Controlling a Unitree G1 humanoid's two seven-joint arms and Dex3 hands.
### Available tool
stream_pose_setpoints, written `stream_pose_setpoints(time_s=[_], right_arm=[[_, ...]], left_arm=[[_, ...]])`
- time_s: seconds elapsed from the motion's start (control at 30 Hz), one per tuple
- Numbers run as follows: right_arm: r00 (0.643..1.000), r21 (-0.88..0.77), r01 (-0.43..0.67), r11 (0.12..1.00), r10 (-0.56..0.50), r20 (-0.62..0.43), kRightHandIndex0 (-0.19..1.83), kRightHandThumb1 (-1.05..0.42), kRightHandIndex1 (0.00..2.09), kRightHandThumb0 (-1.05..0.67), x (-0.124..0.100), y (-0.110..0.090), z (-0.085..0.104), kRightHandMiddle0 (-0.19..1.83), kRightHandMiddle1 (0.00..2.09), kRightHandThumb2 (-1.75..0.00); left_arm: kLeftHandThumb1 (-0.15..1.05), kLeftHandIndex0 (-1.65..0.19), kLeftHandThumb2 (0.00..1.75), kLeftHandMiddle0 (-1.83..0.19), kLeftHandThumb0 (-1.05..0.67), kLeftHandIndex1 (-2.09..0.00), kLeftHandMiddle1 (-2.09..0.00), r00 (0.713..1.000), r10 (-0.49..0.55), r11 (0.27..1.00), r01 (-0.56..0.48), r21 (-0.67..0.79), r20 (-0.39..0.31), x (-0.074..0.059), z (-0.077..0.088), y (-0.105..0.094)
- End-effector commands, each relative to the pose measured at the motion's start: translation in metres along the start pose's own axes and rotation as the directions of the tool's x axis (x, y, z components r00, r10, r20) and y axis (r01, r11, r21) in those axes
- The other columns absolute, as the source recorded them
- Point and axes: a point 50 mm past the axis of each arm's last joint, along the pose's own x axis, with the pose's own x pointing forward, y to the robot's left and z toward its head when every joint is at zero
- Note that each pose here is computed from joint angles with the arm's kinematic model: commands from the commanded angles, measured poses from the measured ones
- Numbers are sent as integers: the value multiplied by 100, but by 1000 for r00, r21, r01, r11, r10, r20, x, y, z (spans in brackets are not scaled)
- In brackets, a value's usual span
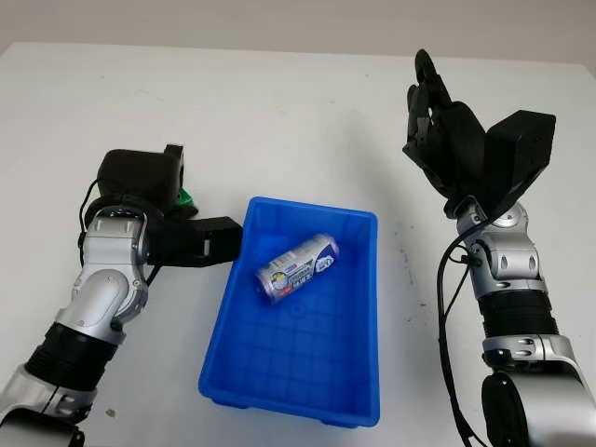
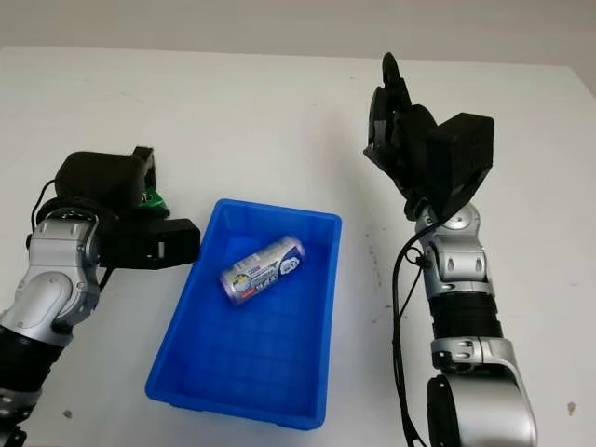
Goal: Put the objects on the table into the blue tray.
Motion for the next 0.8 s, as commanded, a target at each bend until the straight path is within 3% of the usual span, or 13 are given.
stream_pose_setpoints(time_s=[0.0,0.07,0.17,0.4,0.6,0.77], right_arm=[[1000,-19,5,1000,-5,28,-19,-105,0,-64,2,-4,7,-19,0,-89],[1000,-19,5,1000,-4,29,-19,-105,0,-63,2,-4,8,-19,0,-89],[1000,-21,1,1000,-1,31,-19,-105,0,-62,1,-5,8,-19,0,-89],[1000,-20,-2,1000,3,25,-19,-105,0,-63,1,-6,7,-19,0,-88],[1000,-10,10,1000,-10,16,-19,-105,0,-61,0,-6,4,-19,0,-89],[1000,2,12,1000,-12,17,-19,-105,0,-59,-1,-5,1,-19,0,-88]], left_arm=[[105,-14,46,-83,-41,-209,-209,999,30,1000,-30,-1,-25,4,-6,0],[105,-11,47,-86,-40,-209,-209,996,87,996,-88,-9,-30,7,-10,2],[105,-4,45,-72,-39,-209,-209,985,167,984,-169,-57,-33,9,-15,4],[105,-16,43,-73,-40,-209,-209,950,307,937,-312,-159,-54,14,-28,17],[105,-23,46,-73,-42,-209,-209,935,352,915,-352,-196,-39,14,-31,27],[105,-54,44,-106,-41,-209,-209,926,377,814,-318,-487,26,11,-28,42]])
